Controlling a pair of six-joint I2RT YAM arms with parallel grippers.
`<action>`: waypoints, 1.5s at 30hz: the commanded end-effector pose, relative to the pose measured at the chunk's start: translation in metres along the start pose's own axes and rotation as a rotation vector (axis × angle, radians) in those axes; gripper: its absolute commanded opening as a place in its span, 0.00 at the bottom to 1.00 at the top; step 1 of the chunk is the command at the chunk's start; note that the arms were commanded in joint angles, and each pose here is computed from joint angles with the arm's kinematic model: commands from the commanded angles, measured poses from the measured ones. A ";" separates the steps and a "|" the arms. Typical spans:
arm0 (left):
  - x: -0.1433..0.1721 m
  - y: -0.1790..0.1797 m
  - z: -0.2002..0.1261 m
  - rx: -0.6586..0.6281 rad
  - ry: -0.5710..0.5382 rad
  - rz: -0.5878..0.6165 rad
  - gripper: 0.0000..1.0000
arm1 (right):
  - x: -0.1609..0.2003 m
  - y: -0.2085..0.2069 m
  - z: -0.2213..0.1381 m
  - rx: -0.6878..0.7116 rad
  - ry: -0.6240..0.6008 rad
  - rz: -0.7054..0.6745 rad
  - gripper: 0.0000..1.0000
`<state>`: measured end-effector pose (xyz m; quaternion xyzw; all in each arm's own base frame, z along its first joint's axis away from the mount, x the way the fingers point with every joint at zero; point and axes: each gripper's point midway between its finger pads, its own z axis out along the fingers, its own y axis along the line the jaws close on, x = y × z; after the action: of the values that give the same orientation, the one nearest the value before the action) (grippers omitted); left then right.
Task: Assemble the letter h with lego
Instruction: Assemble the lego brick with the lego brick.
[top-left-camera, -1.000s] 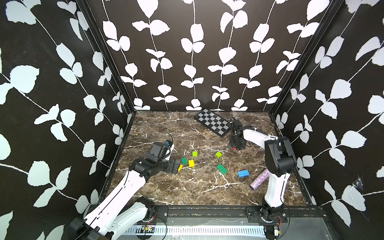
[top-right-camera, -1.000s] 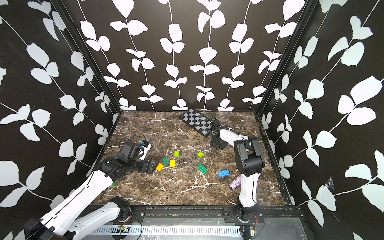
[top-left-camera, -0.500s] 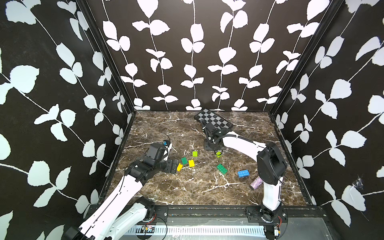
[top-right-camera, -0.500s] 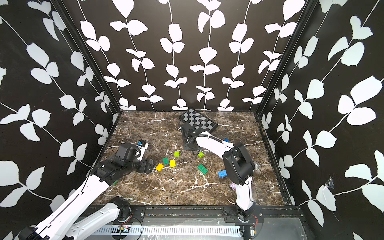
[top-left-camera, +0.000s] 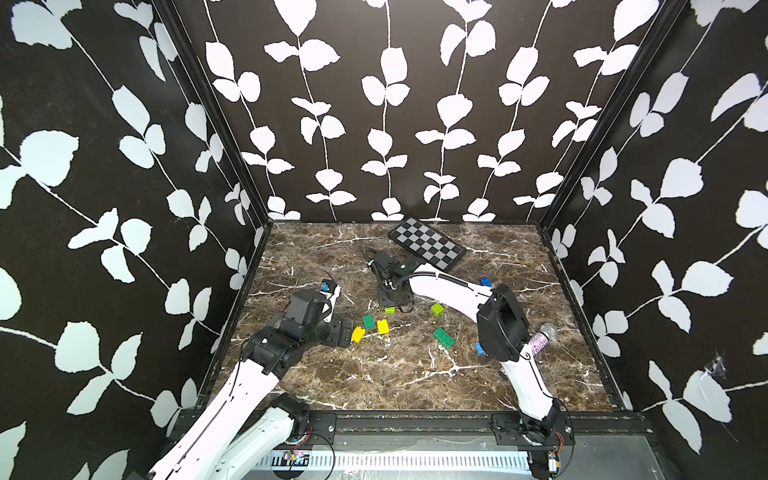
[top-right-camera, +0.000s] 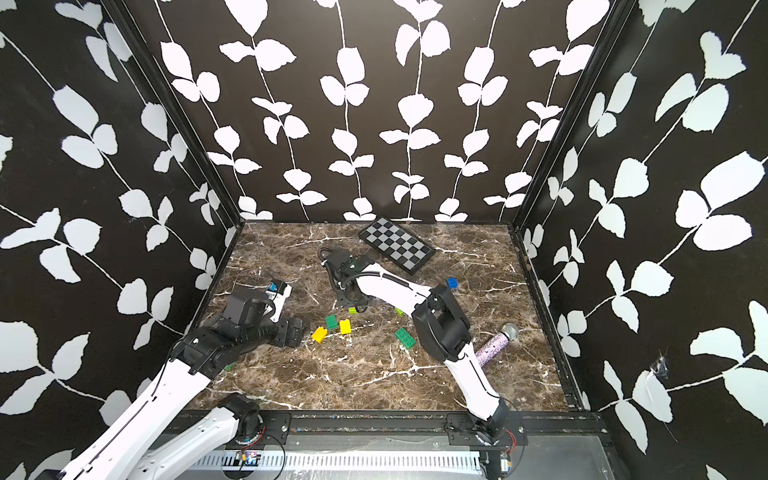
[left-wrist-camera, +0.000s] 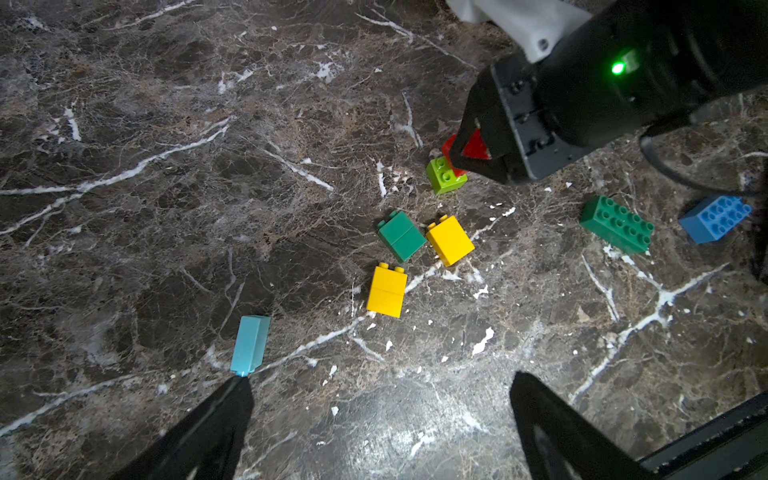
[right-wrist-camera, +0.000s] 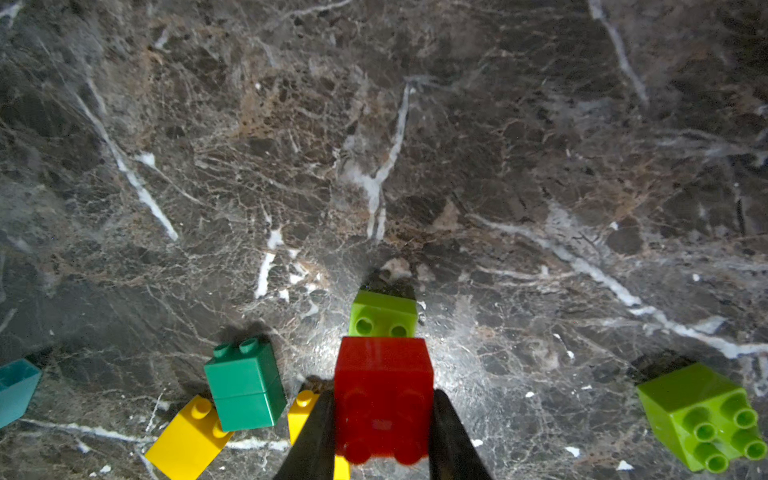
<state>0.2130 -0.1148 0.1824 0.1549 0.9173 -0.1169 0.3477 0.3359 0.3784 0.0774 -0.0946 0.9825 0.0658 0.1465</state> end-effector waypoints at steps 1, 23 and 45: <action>0.003 -0.003 -0.003 0.018 -0.001 0.005 0.99 | 0.002 -0.005 -0.003 0.052 0.009 0.018 0.09; 0.001 -0.006 -0.006 0.034 -0.020 0.008 0.99 | 0.012 -0.006 0.031 0.121 0.067 0.007 0.09; 0.000 -0.006 -0.008 0.033 -0.029 0.009 0.99 | 0.040 -0.017 0.052 0.145 0.136 0.107 0.08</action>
<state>0.2089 -0.1170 0.1899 0.1584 0.9102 -0.1313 0.3594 0.3394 0.3834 0.0547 -0.0502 0.9884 0.0457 0.1356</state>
